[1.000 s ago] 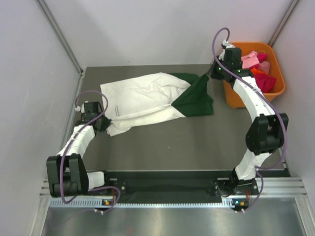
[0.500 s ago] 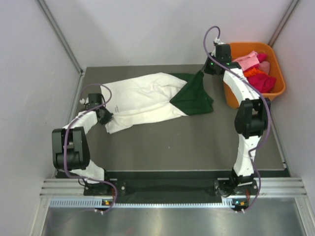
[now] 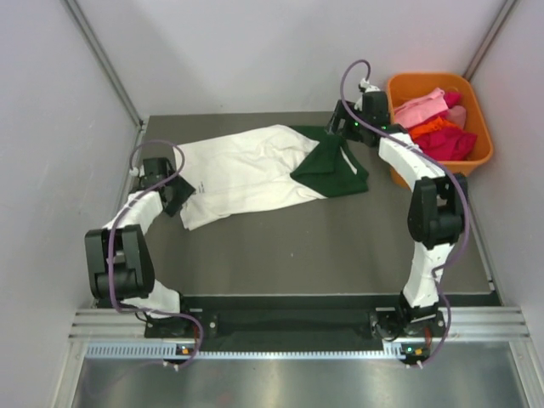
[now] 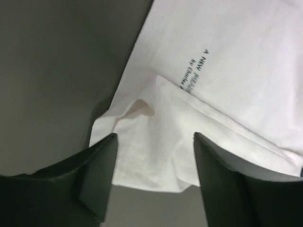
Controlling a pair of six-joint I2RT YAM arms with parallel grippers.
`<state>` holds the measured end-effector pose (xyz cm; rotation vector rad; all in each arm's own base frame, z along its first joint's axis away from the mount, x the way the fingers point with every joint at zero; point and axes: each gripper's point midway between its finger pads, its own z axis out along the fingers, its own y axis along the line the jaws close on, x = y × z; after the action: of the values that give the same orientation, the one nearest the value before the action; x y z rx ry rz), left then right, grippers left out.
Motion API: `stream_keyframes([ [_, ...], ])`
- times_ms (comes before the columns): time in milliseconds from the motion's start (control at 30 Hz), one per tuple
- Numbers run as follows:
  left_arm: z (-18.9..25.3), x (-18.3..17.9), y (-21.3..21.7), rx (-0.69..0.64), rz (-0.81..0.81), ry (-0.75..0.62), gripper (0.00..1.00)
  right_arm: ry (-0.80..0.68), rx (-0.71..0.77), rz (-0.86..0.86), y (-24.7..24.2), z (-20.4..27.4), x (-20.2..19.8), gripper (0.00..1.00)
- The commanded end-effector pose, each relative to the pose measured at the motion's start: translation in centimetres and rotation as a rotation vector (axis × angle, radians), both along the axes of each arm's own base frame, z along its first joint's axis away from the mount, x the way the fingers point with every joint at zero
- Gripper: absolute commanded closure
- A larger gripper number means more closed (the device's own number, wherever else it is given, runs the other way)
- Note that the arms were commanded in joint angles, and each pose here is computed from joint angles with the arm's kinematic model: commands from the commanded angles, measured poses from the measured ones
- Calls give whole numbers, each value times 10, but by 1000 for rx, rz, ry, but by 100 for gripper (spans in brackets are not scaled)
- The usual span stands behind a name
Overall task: Fold and stack the t-shirts
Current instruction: Fold the tshirt
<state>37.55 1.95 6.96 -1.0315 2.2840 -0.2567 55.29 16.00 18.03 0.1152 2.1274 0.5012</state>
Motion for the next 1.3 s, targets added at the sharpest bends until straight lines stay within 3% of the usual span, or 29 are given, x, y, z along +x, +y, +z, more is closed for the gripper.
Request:
stream_keyframes([
  [0,43,-10,1,30,-7,-107,26,-220,94,-19,-2,83,-26,18],
  [133,58,-36,11,96,26,-134,12,-221,158,-79,-13,76,-65,19],
  [233,72,-47,9,106,17,-173,11,-208,195,-127,-23,59,-94,23],
  [267,73,-51,7,99,8,-174,11,-221,213,-133,-24,62,-103,29],
  [367,73,-59,-4,51,-19,-193,12,-155,239,-179,-28,17,-132,34],
  [600,47,-66,-32,-80,-89,-232,16,-133,314,-355,-50,-32,-156,35],
  [800,27,-67,-44,-141,-117,-226,18,-92,370,-486,-62,-66,-150,32],
  [1133,18,-72,-38,-129,-73,-213,21,-17,483,-617,-60,-108,-128,33],
  [1233,16,-73,-29,-103,-25,-191,23,-1,459,-685,-69,-117,-121,38],
  [1267,15,-74,-27,-99,-4,-186,24,-2,449,-698,-69,-116,-115,45],
])
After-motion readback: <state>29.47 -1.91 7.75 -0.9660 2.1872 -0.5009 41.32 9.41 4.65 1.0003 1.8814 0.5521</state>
